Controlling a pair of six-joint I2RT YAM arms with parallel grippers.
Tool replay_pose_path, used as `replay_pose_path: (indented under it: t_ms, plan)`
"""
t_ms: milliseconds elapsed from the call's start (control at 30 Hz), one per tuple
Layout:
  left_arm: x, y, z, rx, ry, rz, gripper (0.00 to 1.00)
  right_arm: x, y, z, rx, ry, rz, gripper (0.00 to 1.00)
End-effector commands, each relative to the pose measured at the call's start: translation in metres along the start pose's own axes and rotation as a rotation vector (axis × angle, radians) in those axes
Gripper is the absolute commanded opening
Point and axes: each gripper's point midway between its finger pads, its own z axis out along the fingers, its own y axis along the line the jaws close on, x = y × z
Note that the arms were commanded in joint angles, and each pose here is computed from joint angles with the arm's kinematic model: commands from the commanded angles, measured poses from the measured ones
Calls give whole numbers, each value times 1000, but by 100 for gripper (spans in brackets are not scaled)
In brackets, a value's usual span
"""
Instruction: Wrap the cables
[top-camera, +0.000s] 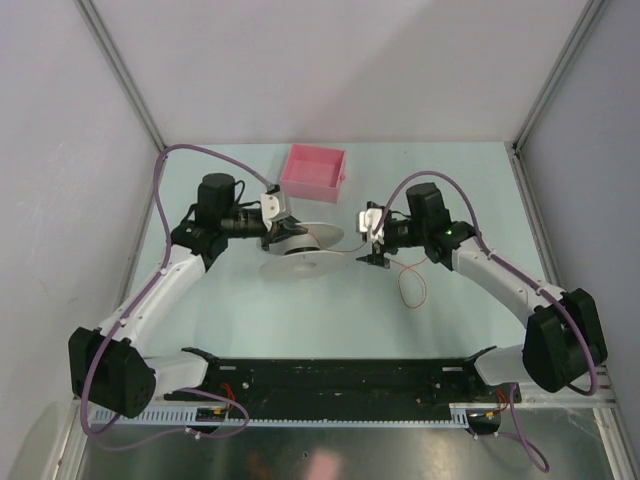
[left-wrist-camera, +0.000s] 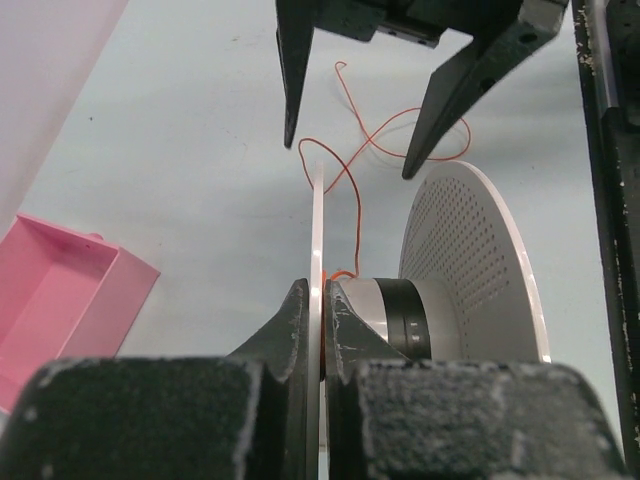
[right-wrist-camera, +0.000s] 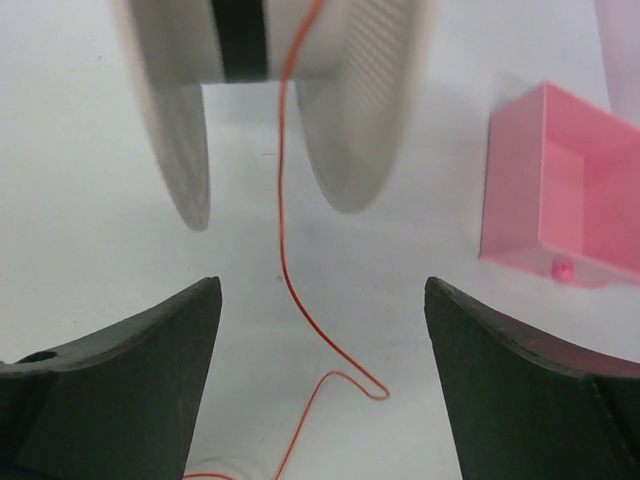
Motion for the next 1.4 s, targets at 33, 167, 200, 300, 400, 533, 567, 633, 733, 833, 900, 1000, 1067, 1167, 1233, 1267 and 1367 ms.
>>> replay_pose_path:
  t_ms: [33,167,200,300,400,533,567,633,733,833,900,1000,1067,1167,1233,1267,1367]
  plan:
    - [-40,-1,-10,15,-90,132,0,-3,5,17,-76,1,-233,80]
    - [-45,-3,-13,19,-100,145,0,23,4,23,-97,70,-268,60]
    - [-46,-3,-14,19,-102,143,0,29,3,21,-96,85,-270,54]
    - [-48,-1,-17,13,-106,146,0,41,-2,11,-86,127,-269,29]
    - [-48,0,-20,5,-106,152,0,50,-8,-3,-66,163,-261,8]
    - [-46,4,-25,-8,-101,156,0,58,-15,-21,-36,203,-241,0]
    - [-45,5,-26,-10,-99,158,0,62,-16,-26,-30,215,-235,0]
    - [-43,7,-28,-14,-95,160,0,67,-18,-33,-21,232,-219,0]
    - [-41,10,-31,-17,-89,161,0,71,-19,-40,-12,246,-204,0]
    - [-42,11,-32,-14,-90,158,0,73,-19,-43,-13,249,-195,0]
    - [-43,11,-31,-7,-94,152,0,71,-18,-41,-12,240,-186,0]
    - [-46,12,-31,-1,-100,129,0,67,-17,-35,-16,224,-178,0]
    - [-49,12,-31,3,-105,115,0,64,-15,-30,-21,216,-177,0]
    - [-54,15,-31,1,-109,90,0,61,-16,-24,-12,209,-150,15]
    - [-61,17,-32,-3,-115,80,0,59,-18,-20,7,199,-115,35]
    - [-65,18,-33,-6,-119,77,0,57,-20,-19,21,192,-93,47]
    - [-81,29,-37,-42,-124,54,0,52,-31,-17,78,163,-22,73]
